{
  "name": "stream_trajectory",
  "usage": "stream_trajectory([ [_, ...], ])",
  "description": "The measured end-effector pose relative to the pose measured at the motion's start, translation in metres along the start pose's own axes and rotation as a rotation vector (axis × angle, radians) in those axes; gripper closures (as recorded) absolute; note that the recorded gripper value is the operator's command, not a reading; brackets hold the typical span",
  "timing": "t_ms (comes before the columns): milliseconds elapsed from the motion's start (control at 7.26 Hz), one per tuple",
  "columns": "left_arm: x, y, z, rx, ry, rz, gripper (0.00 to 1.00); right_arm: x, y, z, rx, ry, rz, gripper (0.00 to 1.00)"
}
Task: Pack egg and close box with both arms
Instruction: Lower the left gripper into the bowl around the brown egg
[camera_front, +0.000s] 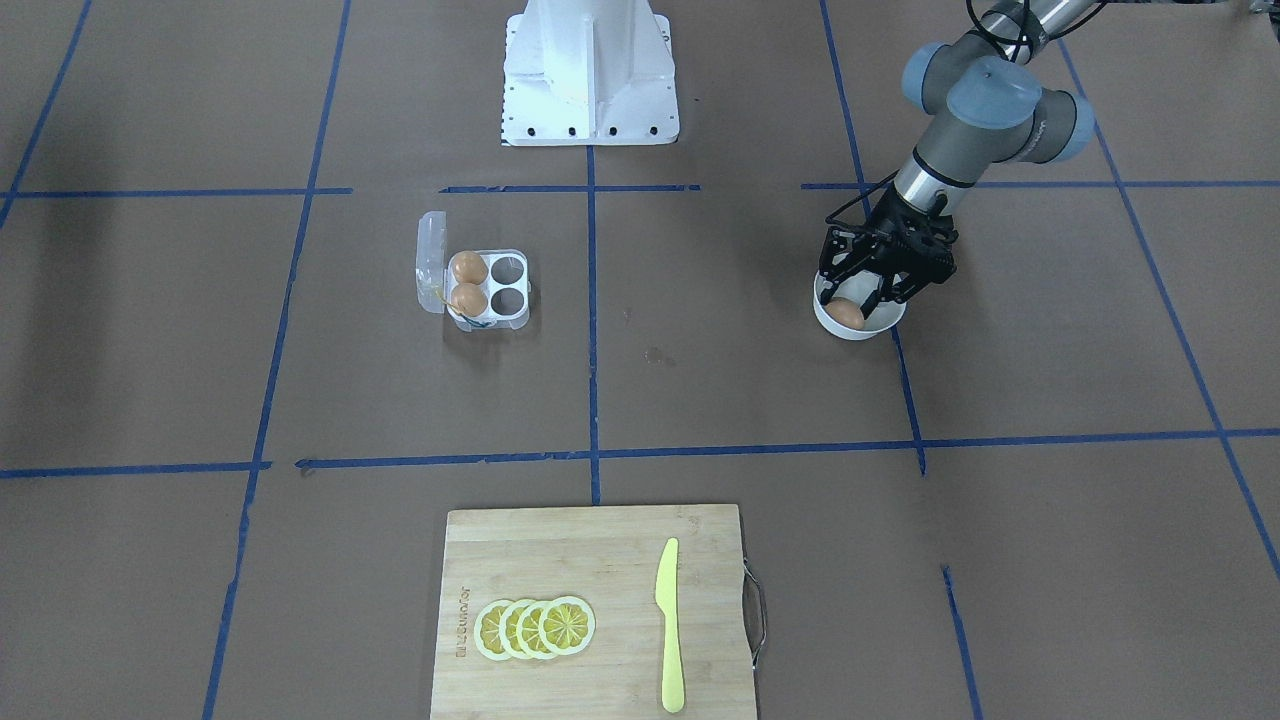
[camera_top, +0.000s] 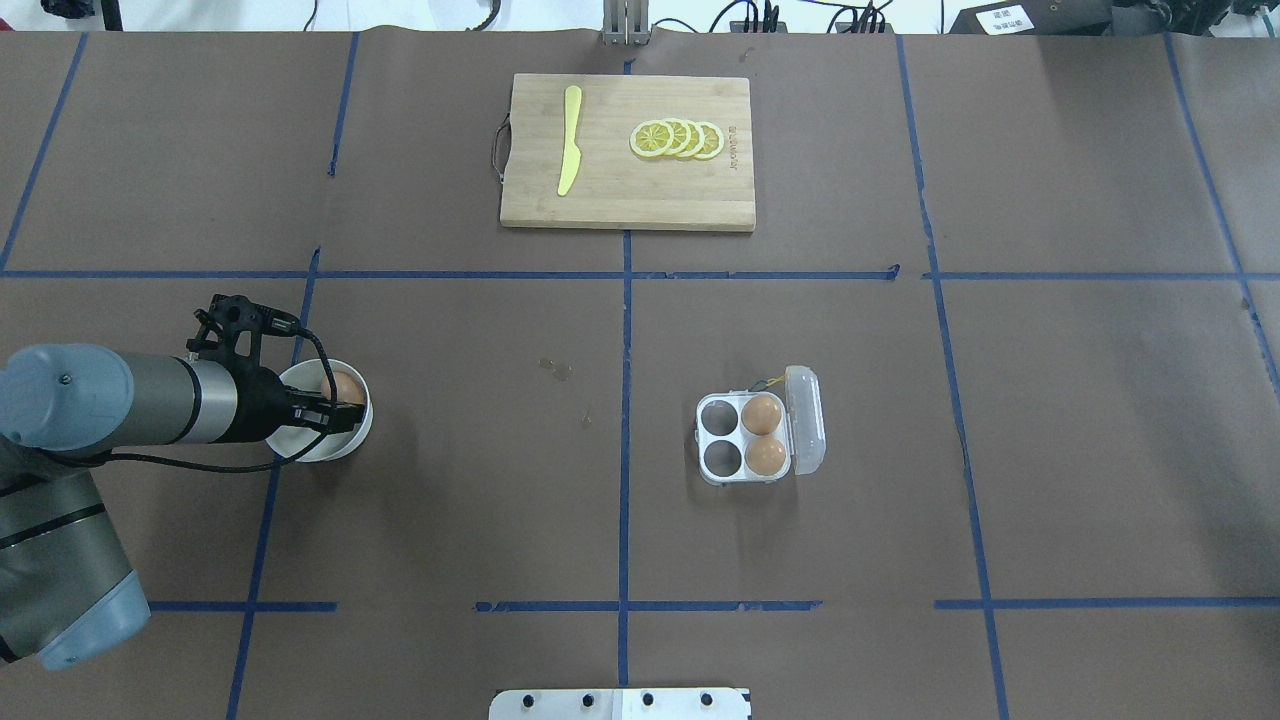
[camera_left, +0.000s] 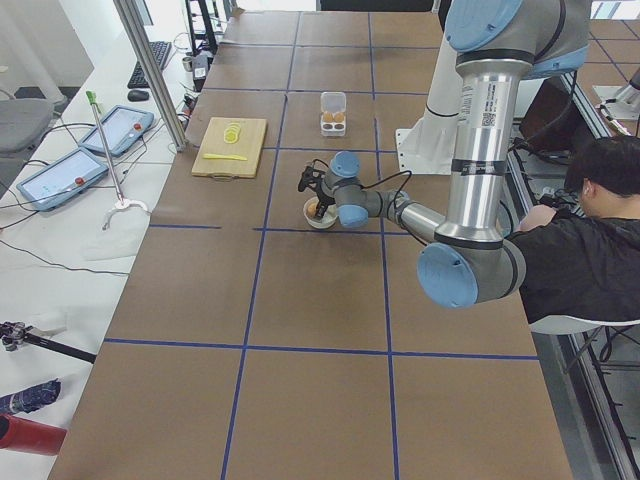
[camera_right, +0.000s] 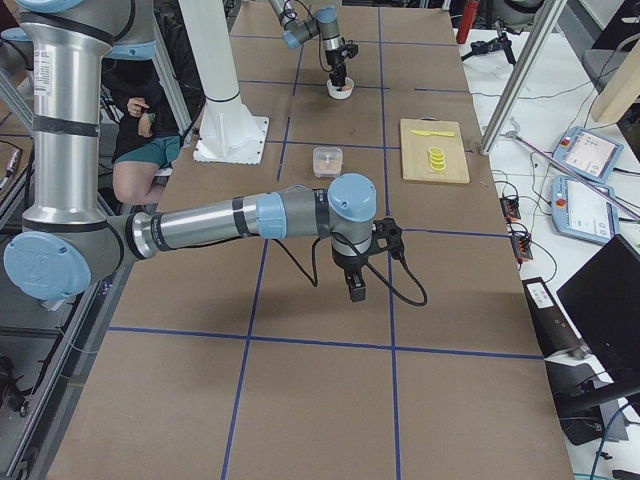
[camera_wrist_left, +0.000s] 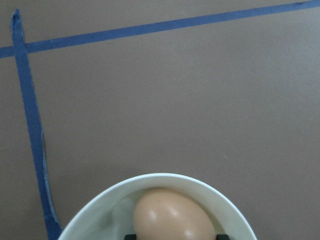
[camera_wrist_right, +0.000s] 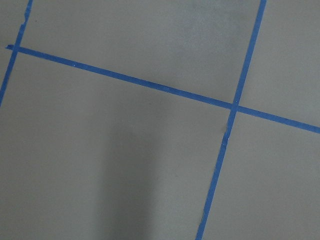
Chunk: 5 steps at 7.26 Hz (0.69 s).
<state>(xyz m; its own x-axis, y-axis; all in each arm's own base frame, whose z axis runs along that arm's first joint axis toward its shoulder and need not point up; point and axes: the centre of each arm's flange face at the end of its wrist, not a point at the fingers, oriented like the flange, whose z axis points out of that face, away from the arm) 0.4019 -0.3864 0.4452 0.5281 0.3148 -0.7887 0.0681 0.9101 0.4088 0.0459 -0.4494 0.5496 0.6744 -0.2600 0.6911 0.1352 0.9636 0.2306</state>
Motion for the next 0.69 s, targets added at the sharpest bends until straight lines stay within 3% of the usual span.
stream_trajectory([
  [551, 0.0002, -0.0019, -0.0061, 0.009, 0.005, 0.001, 0.48, -0.0002, -0.0005, -0.0003, 0.001, 0.001, -0.001, 0.0],
  [689, -0.0004, -0.0015, -0.0068, 0.009, 0.006, 0.001, 0.41, -0.0002, -0.0005, -0.0003, 0.001, 0.001, -0.001, 0.0],
])
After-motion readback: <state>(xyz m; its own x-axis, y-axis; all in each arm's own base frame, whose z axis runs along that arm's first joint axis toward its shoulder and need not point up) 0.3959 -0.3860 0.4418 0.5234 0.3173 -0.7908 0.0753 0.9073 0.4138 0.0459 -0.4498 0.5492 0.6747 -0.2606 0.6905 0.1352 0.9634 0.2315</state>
